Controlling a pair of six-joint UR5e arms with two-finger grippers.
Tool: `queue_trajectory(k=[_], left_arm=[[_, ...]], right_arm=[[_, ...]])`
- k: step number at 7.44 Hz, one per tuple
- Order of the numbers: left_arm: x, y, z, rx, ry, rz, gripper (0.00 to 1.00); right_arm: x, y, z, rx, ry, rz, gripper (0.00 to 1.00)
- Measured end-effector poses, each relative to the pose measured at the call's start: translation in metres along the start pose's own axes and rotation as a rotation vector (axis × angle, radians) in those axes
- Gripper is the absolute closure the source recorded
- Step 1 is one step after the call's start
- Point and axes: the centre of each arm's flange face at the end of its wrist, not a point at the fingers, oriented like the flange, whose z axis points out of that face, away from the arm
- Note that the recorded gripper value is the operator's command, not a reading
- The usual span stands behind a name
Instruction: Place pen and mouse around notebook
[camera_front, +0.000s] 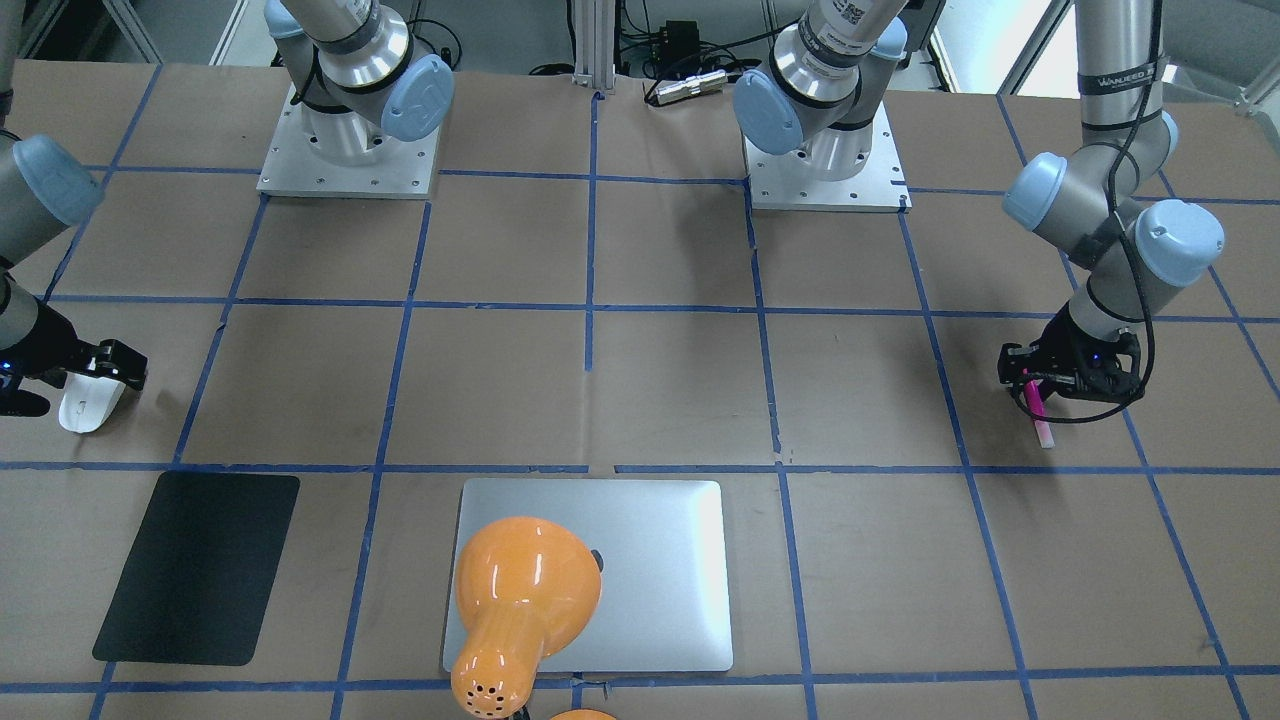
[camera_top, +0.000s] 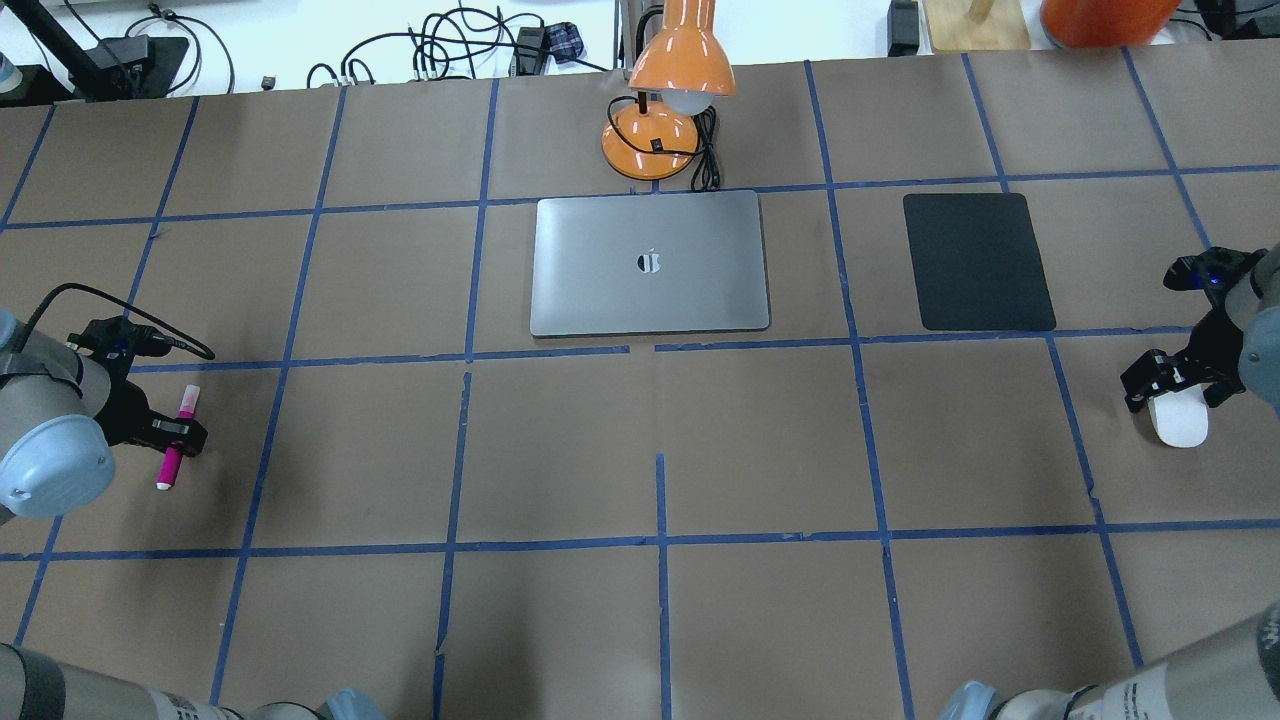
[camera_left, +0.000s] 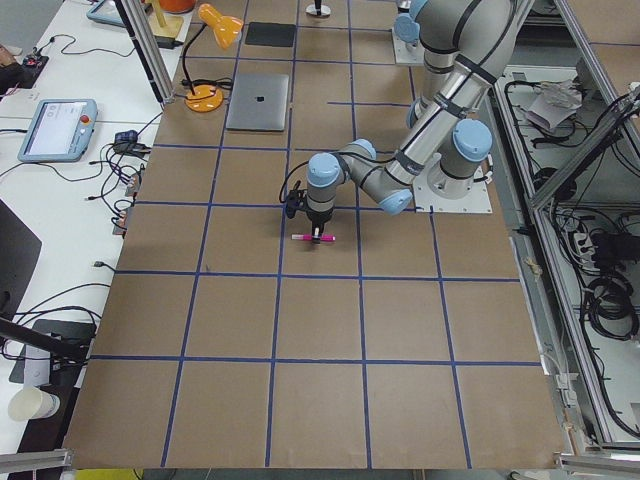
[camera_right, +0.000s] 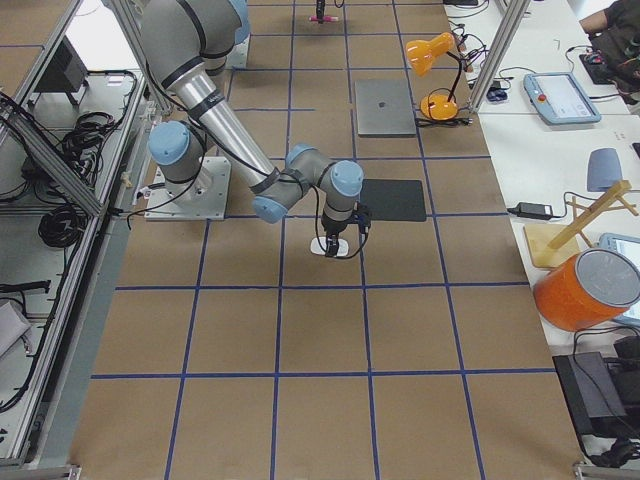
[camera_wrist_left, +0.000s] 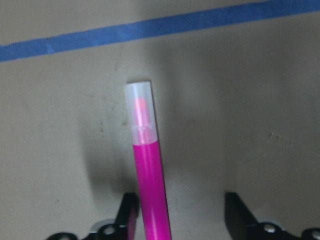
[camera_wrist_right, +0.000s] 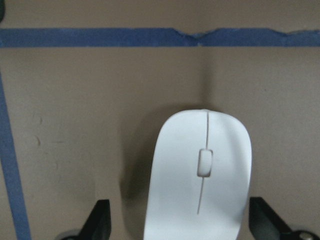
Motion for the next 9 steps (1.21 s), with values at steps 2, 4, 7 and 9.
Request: queue_trajectory(k=[2,4,7,9], left_arm=[[0.001,0.001,-0.004,-0.001,-0.005,-0.027,1.0],[0.003,0.002,-0.005,-0.007,-0.002,-0.068,1.0],[0.013,-0.001,-0.011,-0.012,0.008,-0.16,1.0],[0.047,-0.013,-0.029,-0.022,0.018,-0.325,1.0]], right_arm=[[0.001,-0.001,0.0,-0.002,0.001,-0.003,0.73],[0.002,-0.002,-0.007,0.007,0.006,0.006,0.84],[-0.009,-0.03,-0.065,0.069,0.05,0.015,0.88],[-0.047,-0.077,-0.12,0.092,0.058,0.005,0.88]])
